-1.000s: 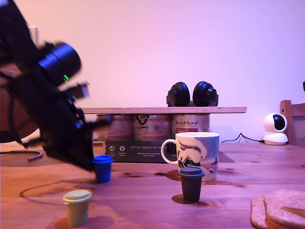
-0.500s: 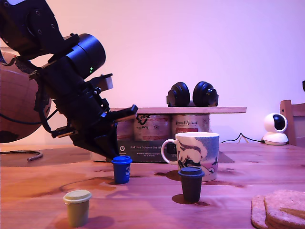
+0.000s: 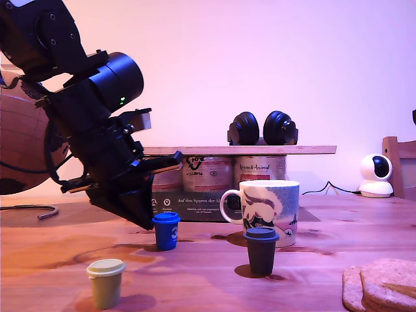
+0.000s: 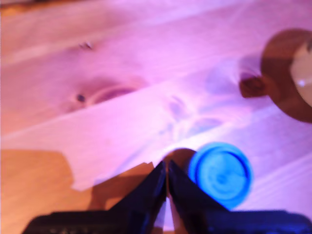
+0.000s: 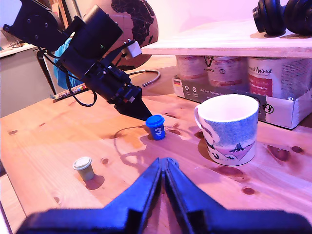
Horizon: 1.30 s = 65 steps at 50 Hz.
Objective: Slide the blue coffee capsule to the right
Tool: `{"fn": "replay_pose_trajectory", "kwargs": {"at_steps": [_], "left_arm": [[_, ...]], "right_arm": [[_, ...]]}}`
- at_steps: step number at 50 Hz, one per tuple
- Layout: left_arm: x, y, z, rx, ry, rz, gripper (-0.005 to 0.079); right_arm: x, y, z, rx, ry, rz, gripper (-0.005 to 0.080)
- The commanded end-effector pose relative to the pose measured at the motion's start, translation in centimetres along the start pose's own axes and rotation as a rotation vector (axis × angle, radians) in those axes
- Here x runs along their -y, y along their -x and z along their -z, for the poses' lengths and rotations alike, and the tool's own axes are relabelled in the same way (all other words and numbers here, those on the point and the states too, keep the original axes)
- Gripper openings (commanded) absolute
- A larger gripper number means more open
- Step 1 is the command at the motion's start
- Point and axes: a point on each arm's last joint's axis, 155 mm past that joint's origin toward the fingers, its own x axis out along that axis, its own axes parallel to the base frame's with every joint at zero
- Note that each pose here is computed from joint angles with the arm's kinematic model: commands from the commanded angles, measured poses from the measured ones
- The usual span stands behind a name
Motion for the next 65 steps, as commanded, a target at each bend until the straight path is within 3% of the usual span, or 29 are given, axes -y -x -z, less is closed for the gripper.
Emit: {"fn": "replay_pose_trajectory", "kwargs": {"at_steps": [1,38,44,65], "left_arm": [[0.6,-0.6,1.0,-0.025,0.011,0.016,-0.0019],[6.7,-0.5,2.3,-0.051,0.023,0.165,-0.0019],[6.2,-0.6,2.7,-0.064,0.019,0.141,-0.0019],[0.8,-0.3,3.2,-0.116,0.009,0.032,-0.0019]], "right_arm": [[-0.1,0.0,0.1,0.000,0.001,-0.003,-0.0012],[0.4,0.0,0.1,0.002,0.001,0.020,-0.0012],[0.4,0.0,0.1,0.002,0.001,0.020,-0.0012],[0.4,0.0,0.1,0.002,0.002,0.023,-0.0012]]}}
